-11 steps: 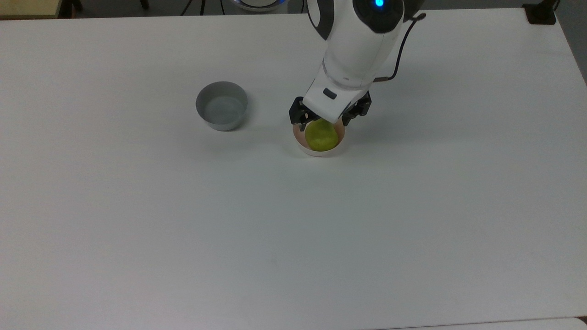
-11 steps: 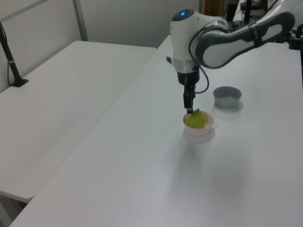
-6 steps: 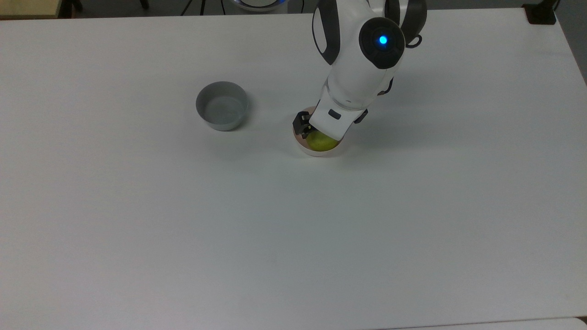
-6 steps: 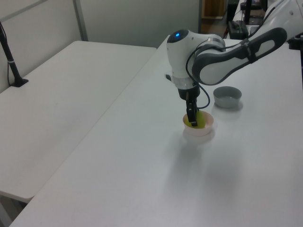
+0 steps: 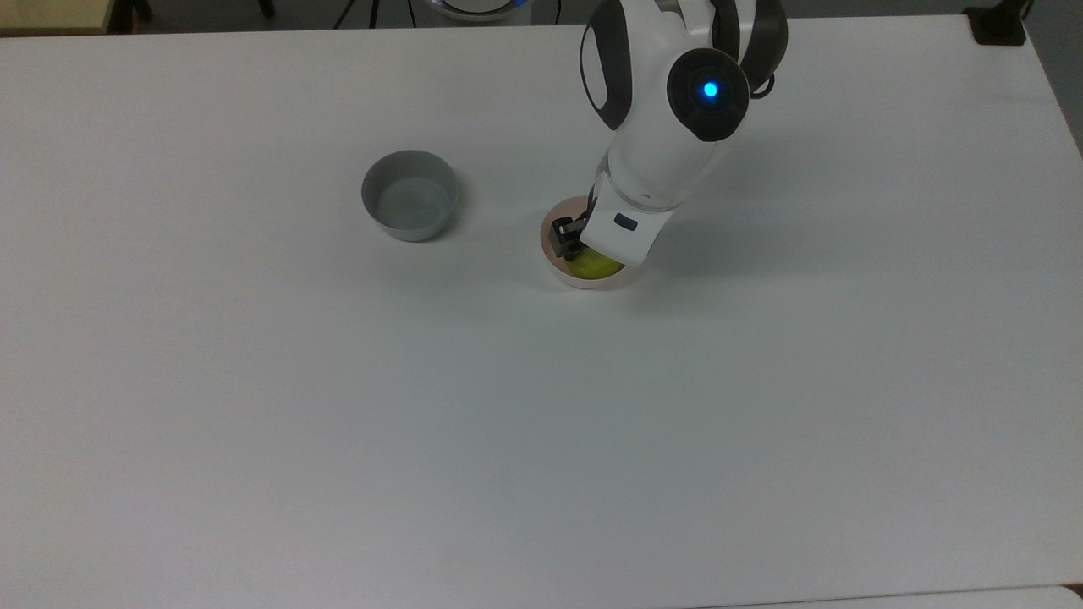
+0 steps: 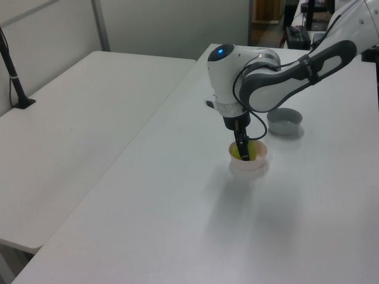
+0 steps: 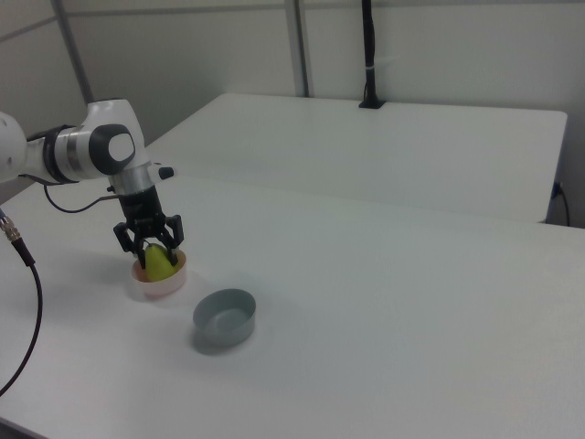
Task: Pick up a pear from the bowl
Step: 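Close the gripper around the green pear inside the pink bowl, then lift the pear out of the bowl and carry it beside the grey bowl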
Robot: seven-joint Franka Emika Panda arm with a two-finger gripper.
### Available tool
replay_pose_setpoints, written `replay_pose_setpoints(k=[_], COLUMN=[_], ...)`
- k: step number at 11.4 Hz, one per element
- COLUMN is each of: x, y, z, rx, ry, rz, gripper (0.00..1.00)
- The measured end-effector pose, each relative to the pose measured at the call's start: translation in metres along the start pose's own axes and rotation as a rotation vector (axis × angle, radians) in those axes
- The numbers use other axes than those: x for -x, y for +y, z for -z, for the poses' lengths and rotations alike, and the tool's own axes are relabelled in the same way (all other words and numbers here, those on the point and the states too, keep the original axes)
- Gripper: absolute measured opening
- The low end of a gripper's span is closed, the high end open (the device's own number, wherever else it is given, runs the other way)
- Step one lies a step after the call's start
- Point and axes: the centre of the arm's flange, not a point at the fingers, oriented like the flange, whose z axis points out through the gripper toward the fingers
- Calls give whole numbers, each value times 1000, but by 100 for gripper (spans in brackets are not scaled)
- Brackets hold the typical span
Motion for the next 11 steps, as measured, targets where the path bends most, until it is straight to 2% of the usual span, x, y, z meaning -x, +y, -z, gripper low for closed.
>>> replay_pose_setpoints(k=[2,5,8,11], x=[3,30,56,87], y=[4,33,118,221], z=[17,75,101,77], rx=[-4,-28,-55,-74], ry=[22,55,95,76], rz=[-5,-32,-153,-238], gripper=[67,67,67,67])
